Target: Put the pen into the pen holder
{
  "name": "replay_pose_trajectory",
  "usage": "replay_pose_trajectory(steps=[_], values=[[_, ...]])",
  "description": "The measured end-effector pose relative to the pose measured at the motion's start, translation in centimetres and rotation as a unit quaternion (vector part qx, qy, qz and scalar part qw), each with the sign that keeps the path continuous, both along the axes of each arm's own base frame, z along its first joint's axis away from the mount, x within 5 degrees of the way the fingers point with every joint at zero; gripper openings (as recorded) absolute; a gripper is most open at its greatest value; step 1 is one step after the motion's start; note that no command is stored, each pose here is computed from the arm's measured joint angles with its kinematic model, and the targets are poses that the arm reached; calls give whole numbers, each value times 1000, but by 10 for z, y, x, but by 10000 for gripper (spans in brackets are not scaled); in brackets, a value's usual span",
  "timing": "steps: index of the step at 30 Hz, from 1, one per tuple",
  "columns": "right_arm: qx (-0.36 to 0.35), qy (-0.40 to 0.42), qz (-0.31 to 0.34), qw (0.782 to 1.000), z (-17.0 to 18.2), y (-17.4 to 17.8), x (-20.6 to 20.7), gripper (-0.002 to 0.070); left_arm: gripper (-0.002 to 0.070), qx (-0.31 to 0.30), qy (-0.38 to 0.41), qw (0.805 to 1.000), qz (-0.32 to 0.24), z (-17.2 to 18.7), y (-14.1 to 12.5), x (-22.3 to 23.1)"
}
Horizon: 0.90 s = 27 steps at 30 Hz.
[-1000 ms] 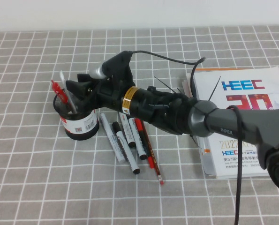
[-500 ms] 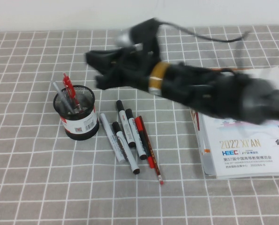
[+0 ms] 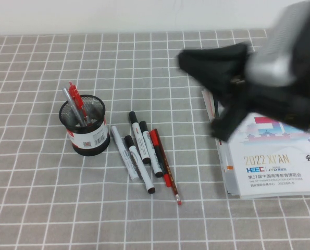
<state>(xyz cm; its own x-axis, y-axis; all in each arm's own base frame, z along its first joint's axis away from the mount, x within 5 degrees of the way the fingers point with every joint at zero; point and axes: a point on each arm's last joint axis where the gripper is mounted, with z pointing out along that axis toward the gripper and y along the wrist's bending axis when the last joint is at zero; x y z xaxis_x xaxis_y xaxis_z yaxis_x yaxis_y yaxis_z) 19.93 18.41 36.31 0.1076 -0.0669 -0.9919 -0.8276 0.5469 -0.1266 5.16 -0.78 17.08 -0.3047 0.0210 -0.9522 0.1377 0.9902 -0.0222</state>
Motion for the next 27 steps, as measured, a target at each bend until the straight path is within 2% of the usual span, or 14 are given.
replay_pose_trajectory(steps=[3, 8, 19, 27], values=[[23, 5, -20, 1000, 15, -16, -16, -12, -6, 0, 0, 1000, 0, 0, 0, 0], [40, 63, -29, 997, 8, -25, -26, -12, -6, 0, 0, 1000, 0, 0, 0, 0], [-43, 36, -36, 998, -17, -38, -41, -12, -6, 0, 0, 1000, 0, 0, 0, 0], [-53, 30, -128, 990, -31, -73, -61, -12, -6, 0, 0, 1000, 0, 0, 0, 0]])
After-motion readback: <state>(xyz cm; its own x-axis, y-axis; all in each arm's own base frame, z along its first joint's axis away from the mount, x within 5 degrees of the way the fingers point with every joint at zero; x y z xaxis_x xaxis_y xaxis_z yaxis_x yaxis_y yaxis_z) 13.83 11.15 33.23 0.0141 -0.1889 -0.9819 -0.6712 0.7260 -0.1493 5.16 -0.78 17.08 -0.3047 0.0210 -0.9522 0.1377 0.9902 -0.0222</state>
